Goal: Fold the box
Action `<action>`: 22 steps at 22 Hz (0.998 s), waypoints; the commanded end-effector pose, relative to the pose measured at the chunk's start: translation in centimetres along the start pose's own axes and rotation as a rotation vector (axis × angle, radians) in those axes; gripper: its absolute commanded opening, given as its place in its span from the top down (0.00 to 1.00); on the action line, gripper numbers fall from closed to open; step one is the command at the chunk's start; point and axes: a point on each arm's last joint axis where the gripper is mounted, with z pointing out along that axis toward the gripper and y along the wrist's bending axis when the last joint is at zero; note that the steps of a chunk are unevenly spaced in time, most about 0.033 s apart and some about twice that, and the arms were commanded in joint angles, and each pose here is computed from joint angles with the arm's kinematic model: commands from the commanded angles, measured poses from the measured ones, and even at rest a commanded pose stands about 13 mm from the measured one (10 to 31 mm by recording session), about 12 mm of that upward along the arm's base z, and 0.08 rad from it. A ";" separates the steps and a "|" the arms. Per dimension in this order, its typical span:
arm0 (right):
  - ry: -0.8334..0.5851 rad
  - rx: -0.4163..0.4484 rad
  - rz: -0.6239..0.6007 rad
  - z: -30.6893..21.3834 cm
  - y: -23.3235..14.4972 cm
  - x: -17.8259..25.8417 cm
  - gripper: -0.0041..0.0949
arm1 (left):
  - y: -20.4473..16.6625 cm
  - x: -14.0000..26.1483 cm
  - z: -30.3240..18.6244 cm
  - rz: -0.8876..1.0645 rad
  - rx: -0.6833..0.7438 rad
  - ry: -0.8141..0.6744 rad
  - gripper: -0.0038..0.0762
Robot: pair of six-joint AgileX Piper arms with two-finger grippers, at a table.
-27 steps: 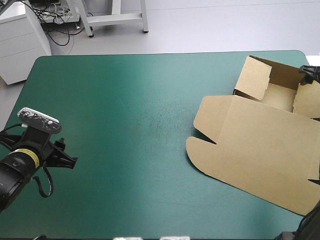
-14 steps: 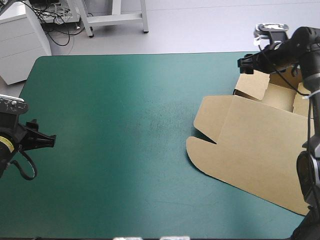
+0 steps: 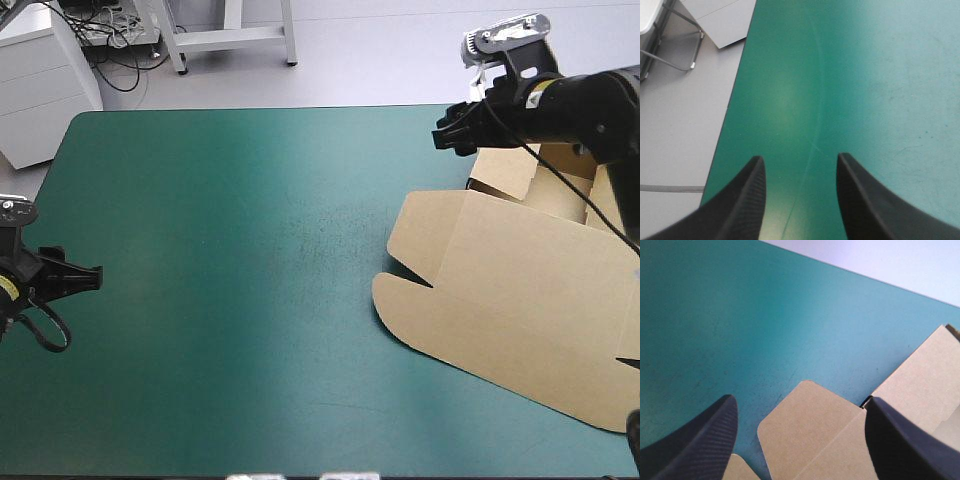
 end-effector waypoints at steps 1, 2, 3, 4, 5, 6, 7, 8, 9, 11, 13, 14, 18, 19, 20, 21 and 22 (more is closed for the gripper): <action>-0.101 0.028 -0.047 -6.4 0.7 1.4 0.35 | -0.1 -1.2 -0.8 -0.051 0.048 -0.110 0.56; -0.104 0.031 -0.054 -7.2 0.8 2.2 0.35 | -0.2 -1.2 -0.8 -0.058 0.059 -0.115 0.56; -0.132 0.030 -0.054 -8.5 1.1 3.9 0.35 | -0.4 -1.3 -0.8 -0.066 0.079 -0.123 0.56; -0.156 0.027 -0.053 -9.1 1.3 4.8 0.35 | -0.5 -1.3 -0.8 -0.070 0.087 -0.124 0.56; -0.207 0.032 -0.051 -10.0 1.6 6.6 0.35 | -0.5 -1.3 -0.7 -0.066 0.090 -0.131 0.56; -0.247 0.039 -0.049 -10.6 1.8 8.6 0.35 | -0.6 -1.3 -0.6 -0.067 0.092 -0.131 0.56; -0.262 0.042 -0.048 -10.8 1.9 9.7 0.35 | -0.6 -1.3 -0.6 -0.067 0.093 -0.133 0.56; -0.254 0.043 -0.044 -10.5 2.1 12.0 0.35 | -0.6 -1.3 -0.6 -0.050 0.095 -0.139 0.56; -0.243 0.044 -0.044 -10.4 2.2 13.3 0.35 | -0.7 -1.3 -0.5 -0.039 0.096 -0.138 0.57; -0.231 0.045 -0.036 -10.1 2.4 16.4 0.35 | -0.9 -0.6 -0.1 -0.015 0.097 -0.127 0.58; -0.222 0.037 -0.016 -9.6 2.7 19.0 0.35 | -1.2 0.9 0.7 0.000 0.098 -0.095 0.58; -0.209 0.034 -0.001 -9.4 2.8 20.4 0.35 | -1.3 2.2 1.2 0.008 0.099 -0.072 0.58; -0.198 0.032 0.016 -9.1 3.0 23.0 0.36 | -1.4 4.7 1.5 0.015 0.104 -0.050 0.58; -0.197 0.032 0.021 -9.1 3.1 23.5 0.36 | -1.4 5.2 1.4 0.012 0.108 -0.050 0.58; -0.197 0.031 0.021 -9.1 3.1 24.0 0.36 | -1.4 5.6 1.2 0.008 0.112 -0.054 0.58; -0.196 0.031 0.024 -9.1 3.1 24.4 0.36 | -1.3 6.0 0.9 0.003 0.116 -0.062 0.58; -0.194 0.031 0.025 -9.0 3.2 24.8 0.36 | -1.2 6.4 0.7 -0.004 0.123 -0.068 0.58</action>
